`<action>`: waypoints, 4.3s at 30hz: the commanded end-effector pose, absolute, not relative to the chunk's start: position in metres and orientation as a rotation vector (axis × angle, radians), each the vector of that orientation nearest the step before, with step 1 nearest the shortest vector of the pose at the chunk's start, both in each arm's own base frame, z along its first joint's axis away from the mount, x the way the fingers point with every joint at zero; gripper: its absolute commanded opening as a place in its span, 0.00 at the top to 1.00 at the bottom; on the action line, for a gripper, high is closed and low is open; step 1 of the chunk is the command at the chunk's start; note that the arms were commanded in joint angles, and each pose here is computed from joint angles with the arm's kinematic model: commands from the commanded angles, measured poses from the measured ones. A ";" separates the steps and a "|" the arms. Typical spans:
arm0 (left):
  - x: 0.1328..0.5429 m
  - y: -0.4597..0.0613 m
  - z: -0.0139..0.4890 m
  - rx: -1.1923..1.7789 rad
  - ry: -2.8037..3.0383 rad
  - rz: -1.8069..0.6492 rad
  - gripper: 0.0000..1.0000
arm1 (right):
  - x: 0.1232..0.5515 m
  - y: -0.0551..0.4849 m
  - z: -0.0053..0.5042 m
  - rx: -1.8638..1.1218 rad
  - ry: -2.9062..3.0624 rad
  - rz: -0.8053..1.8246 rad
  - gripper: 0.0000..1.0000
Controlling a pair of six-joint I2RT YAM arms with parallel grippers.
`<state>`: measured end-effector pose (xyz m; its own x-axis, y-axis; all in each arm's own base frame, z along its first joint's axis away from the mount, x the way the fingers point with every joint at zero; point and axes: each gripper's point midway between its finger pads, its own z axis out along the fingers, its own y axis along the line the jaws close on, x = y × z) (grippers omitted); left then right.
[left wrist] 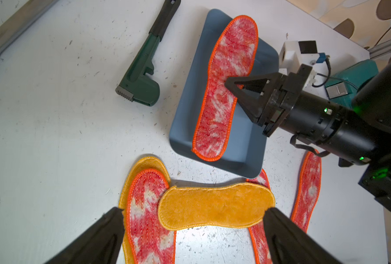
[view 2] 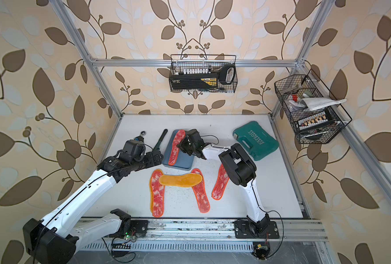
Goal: Put the insoles into the storage box
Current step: Place the insole in the storage box, then pick up the insole from the center of the board.
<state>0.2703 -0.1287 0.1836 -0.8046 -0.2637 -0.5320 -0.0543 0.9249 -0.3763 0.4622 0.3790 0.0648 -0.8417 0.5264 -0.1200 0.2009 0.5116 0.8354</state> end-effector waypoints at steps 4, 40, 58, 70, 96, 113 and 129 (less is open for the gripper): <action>0.268 -0.126 0.188 -0.232 2.467 -0.482 0.01 | 0.469 0.382 0.038 0.610 2.472 1.200 1.00; 0.267 -0.119 0.153 -0.270 2.546 -0.424 0.01 | 0.448 0.370 0.055 0.612 2.531 0.935 0.42; 0.207 -0.080 0.098 -0.661 2.714 -0.214 0.04 | 0.373 0.314 0.165 0.356 2.423 0.866 0.26; 0.160 -0.104 0.055 -0.677 2.838 -0.191 0.17 | 0.280 0.245 0.178 0.012 2.473 0.643 0.18; 0.163 -0.125 0.018 -0.498 2.966 -0.183 0.53 | 0.248 0.230 0.151 -0.016 2.533 0.675 0.13; 0.156 -0.122 0.012 -0.472 2.977 -0.184 0.63 | 0.248 0.234 0.141 0.008 2.549 0.705 0.13; 0.158 -0.100 0.052 -0.472 2.894 -0.078 1.00 | 0.244 0.243 0.137 0.012 2.555 0.773 0.13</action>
<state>0.1579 -0.1092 0.0366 -0.9301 -0.3322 -0.1570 -0.3151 0.9409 -0.1239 0.2468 0.2396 0.1424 -0.8818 0.1406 -0.4503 -0.1269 0.8487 0.5134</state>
